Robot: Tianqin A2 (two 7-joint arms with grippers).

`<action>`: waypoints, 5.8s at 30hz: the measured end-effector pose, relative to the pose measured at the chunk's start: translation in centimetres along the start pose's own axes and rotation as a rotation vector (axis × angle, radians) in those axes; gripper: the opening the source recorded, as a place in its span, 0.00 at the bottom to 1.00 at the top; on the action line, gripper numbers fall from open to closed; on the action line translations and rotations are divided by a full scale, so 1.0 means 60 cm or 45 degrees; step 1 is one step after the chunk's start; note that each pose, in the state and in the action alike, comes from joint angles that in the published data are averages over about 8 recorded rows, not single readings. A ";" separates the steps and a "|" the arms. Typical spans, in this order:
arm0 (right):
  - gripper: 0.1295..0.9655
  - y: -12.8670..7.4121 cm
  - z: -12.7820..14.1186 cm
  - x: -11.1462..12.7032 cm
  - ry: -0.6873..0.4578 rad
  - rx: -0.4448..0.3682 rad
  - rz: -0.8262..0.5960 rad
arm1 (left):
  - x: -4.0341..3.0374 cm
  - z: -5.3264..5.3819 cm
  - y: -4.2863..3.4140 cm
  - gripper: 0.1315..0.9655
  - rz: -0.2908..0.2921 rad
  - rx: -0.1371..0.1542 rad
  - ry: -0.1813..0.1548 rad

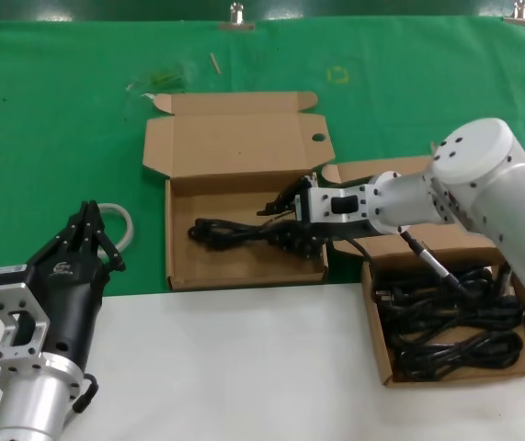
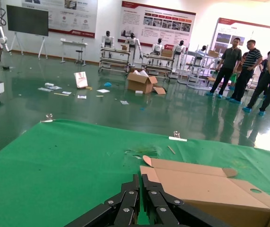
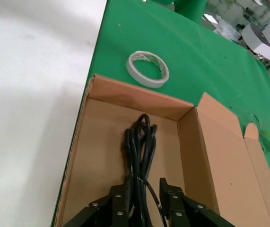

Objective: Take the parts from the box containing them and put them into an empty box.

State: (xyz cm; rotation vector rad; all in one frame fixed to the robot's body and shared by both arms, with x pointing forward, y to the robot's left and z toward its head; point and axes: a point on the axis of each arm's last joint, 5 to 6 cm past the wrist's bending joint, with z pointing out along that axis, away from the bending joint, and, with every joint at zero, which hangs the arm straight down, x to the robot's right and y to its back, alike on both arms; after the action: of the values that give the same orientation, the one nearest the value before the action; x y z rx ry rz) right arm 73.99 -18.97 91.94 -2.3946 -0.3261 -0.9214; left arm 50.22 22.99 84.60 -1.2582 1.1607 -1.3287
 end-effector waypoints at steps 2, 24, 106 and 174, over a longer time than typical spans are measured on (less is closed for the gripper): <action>0.14 0.004 -0.005 0.000 0.007 0.005 0.008 | 0.000 0.000 0.000 0.03 0.000 0.000 0.000; 0.48 0.030 -0.124 -0.076 0.499 0.312 0.378 | 0.000 0.000 0.000 0.03 0.000 0.000 0.000; 1.00 0.016 -0.200 -0.322 1.183 0.243 1.287 | 0.000 0.000 0.000 1.00 0.000 0.000 0.000; 1.00 0.012 -0.223 -0.353 1.285 0.222 1.401 | 0.000 0.000 0.000 1.00 0.000 0.000 0.000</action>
State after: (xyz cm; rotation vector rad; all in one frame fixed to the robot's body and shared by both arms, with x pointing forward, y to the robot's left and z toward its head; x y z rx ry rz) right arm 51.43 -27.83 85.57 -1.2889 1.1018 -1.2391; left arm 50.22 22.98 84.60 -1.2584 1.1605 -1.3290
